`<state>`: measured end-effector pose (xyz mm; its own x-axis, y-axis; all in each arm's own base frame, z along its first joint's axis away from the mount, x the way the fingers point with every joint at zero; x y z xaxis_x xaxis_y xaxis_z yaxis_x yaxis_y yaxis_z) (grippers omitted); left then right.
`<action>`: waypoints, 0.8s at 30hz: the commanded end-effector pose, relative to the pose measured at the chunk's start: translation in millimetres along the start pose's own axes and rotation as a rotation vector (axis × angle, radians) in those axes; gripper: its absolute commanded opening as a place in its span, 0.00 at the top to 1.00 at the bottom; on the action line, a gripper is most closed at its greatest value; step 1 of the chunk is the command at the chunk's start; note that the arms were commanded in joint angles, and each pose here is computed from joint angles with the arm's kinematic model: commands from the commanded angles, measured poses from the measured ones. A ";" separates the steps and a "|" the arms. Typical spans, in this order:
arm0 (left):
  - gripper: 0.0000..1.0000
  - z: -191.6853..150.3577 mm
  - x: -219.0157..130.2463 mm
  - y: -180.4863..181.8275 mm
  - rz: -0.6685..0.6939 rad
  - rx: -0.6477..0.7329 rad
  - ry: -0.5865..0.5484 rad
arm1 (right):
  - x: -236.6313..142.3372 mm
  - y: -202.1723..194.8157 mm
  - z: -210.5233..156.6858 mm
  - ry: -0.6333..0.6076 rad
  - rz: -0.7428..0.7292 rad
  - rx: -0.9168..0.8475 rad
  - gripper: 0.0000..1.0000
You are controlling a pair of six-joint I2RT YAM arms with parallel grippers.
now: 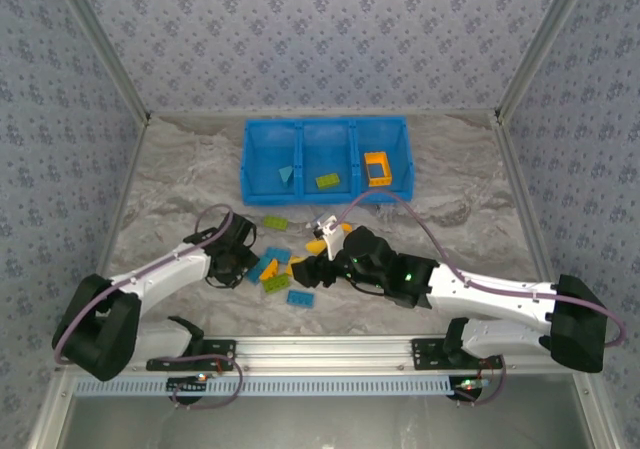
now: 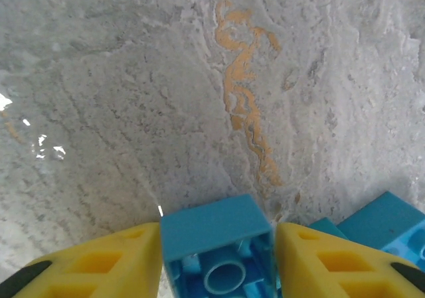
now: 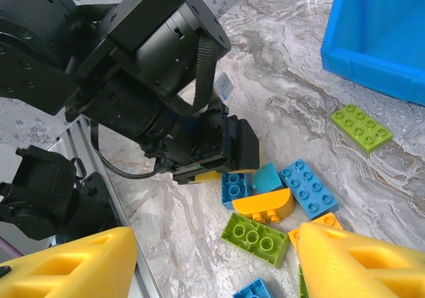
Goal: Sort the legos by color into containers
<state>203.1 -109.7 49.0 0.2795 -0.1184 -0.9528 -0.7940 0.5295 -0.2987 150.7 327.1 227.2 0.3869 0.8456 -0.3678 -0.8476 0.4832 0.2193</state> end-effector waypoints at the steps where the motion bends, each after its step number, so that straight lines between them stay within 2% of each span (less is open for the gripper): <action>1: 0.61 4.2 -0.2 -7.1 -0.014 -0.012 -0.023 | -1.5 0.5 9.6 -0.017 -0.014 -0.004 0.33; 4: 0.69 10.6 -11.8 -6.0 -0.013 -0.003 -0.073 | -3.0 -0.4 12.1 -0.018 -0.023 -0.001 0.32; 7: 0.75 20.4 -38.2 -8.3 -0.052 0.030 -0.154 | -10.5 -5.0 18.4 -0.039 -0.057 -0.001 0.32; 10: 0.78 30.7 -75.5 -26.5 -0.104 0.140 -0.243 | -23.8 -20.1 28.4 -0.079 -0.140 0.016 0.33; 14: 0.78 37.9 -111.9 -75.6 -0.164 0.352 -0.327 | -39.5 -52.6 38.4 -0.174 -0.247 0.084 0.32; 19: 0.78 42.4 -118.3 -142.6 -0.156 0.575 -0.385 | -49.3 -79.0 61.1 -0.251 -0.340 0.110 0.32; 24: 0.79 52.3 -96.1 -199.4 -0.081 0.698 -0.404 | -53.2 -94.1 78.2 -0.291 -0.396 0.134 0.32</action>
<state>341.7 -157.1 203.0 0.6053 0.0132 -0.7959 -0.3604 0.8960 -0.2593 227.9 258.7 271.6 0.7260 0.6419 -0.2468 -0.6070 0.7668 0.2090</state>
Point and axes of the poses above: each hand's point on the last joint's axis, 136 mm out from that joint toward the fingers, its own x axis out along the fingers, its own y axis along the line the jaws close on, z = x × y, the point moved 3 cm from there along -x, back along the fingers, and after that the axes turned 11 degrees about -x, right-handed, at the moved point
